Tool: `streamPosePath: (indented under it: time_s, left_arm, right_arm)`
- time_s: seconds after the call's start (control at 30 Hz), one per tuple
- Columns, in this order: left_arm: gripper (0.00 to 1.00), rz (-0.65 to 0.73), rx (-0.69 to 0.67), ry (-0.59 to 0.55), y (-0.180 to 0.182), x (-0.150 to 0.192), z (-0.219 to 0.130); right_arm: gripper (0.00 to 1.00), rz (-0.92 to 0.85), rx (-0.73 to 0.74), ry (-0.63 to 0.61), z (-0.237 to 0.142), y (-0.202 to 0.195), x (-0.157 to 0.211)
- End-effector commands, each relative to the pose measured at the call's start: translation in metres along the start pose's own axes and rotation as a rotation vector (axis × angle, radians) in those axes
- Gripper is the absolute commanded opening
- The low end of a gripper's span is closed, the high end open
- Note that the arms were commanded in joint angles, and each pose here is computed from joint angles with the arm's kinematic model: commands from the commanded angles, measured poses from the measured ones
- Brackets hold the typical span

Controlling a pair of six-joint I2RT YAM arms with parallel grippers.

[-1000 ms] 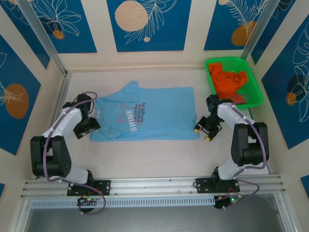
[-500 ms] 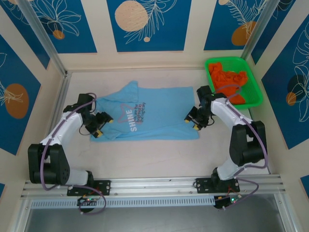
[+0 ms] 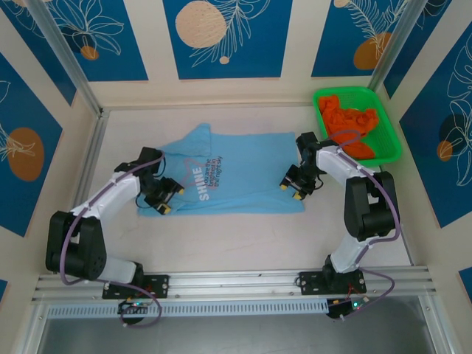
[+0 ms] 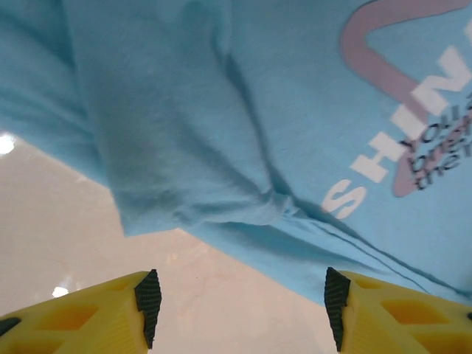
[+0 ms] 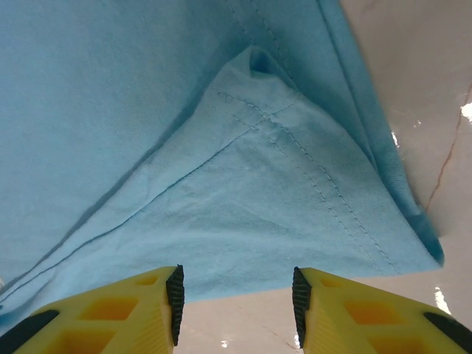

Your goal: Fold and stack the t-shirts

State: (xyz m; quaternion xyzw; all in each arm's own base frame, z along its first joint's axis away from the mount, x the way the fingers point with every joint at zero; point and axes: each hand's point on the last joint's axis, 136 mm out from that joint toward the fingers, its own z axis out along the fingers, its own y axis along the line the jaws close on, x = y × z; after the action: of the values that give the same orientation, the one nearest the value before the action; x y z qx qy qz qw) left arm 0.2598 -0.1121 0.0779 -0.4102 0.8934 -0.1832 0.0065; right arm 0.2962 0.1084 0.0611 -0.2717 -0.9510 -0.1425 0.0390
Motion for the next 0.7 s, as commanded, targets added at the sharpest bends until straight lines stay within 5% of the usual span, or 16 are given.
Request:
streamPosePath:
  time_s: [0.0,0.67]
  left_arm:
    - [0.59,-0.135,-0.048,-0.035,0.02,0.003,0.006]
    - [0.42,-0.186,-0.04,-0.074,0.03,-0.008,0.034]
  right_arm:
    - [0.46,-0.018,-0.014,0.027,-0.001,0.0,0.009]
    - [0.46,-0.03,-0.009,0.04,0.002,-0.009,0.014]
